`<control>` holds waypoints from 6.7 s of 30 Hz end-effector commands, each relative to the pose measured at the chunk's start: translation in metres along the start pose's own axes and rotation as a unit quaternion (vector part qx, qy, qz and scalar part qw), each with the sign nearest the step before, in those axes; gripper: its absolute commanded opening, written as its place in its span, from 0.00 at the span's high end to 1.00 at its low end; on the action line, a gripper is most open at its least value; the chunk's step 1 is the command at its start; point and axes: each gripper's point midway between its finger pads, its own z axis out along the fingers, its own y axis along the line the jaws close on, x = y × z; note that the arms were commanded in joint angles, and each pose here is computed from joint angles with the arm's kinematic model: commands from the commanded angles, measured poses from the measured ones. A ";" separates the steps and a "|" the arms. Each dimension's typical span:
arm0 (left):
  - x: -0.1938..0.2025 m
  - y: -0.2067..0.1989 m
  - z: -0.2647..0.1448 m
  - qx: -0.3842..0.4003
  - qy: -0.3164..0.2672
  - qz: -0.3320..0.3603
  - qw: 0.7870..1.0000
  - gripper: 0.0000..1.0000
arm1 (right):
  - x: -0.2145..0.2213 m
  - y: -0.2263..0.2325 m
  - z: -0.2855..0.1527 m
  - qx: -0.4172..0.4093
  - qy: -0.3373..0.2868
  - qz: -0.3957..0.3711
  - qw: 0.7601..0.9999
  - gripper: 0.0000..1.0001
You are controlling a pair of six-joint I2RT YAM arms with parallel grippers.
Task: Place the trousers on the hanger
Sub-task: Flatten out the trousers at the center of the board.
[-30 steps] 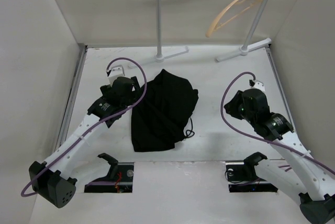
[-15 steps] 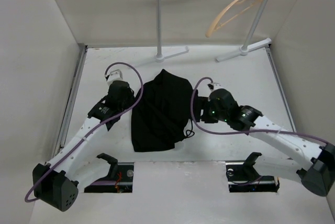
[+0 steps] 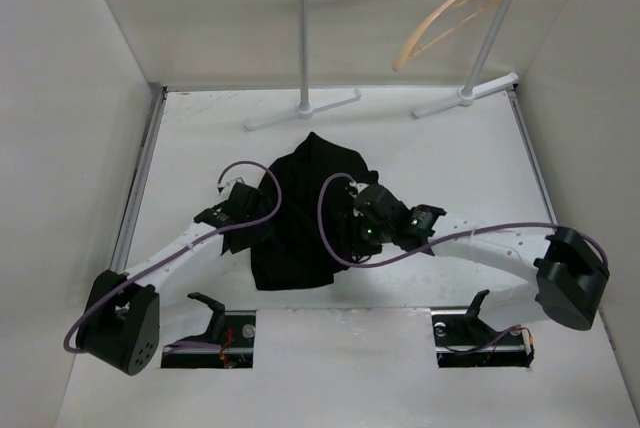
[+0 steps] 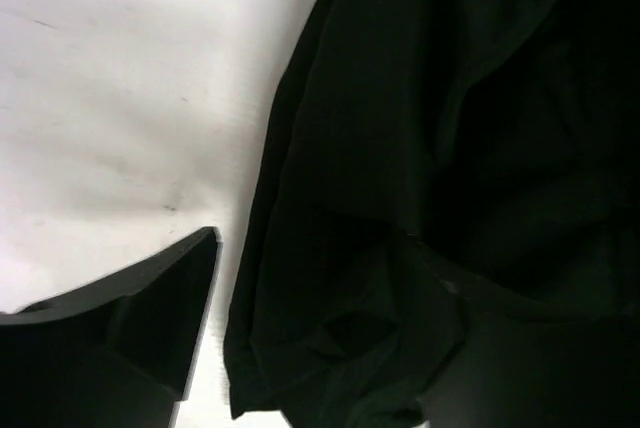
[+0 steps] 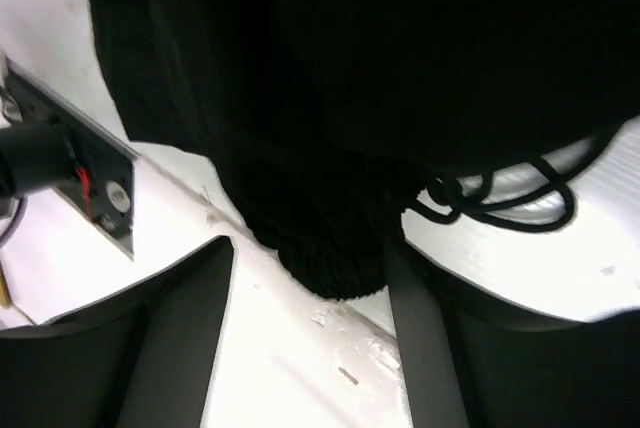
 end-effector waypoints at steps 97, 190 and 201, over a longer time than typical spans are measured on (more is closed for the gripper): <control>-0.256 0.131 0.005 -0.115 -0.230 -0.365 0.895 0.92 | -0.132 -0.210 -0.206 0.273 -0.397 0.302 0.823 1.00; -0.209 0.112 0.036 -0.116 -0.108 -0.392 0.906 0.96 | -0.108 -0.173 -0.220 0.165 -0.410 0.239 0.864 0.95; -0.387 0.027 -0.199 0.055 -0.380 -0.351 0.854 0.96 | -0.169 -0.132 -0.291 0.124 -0.495 0.213 0.834 0.97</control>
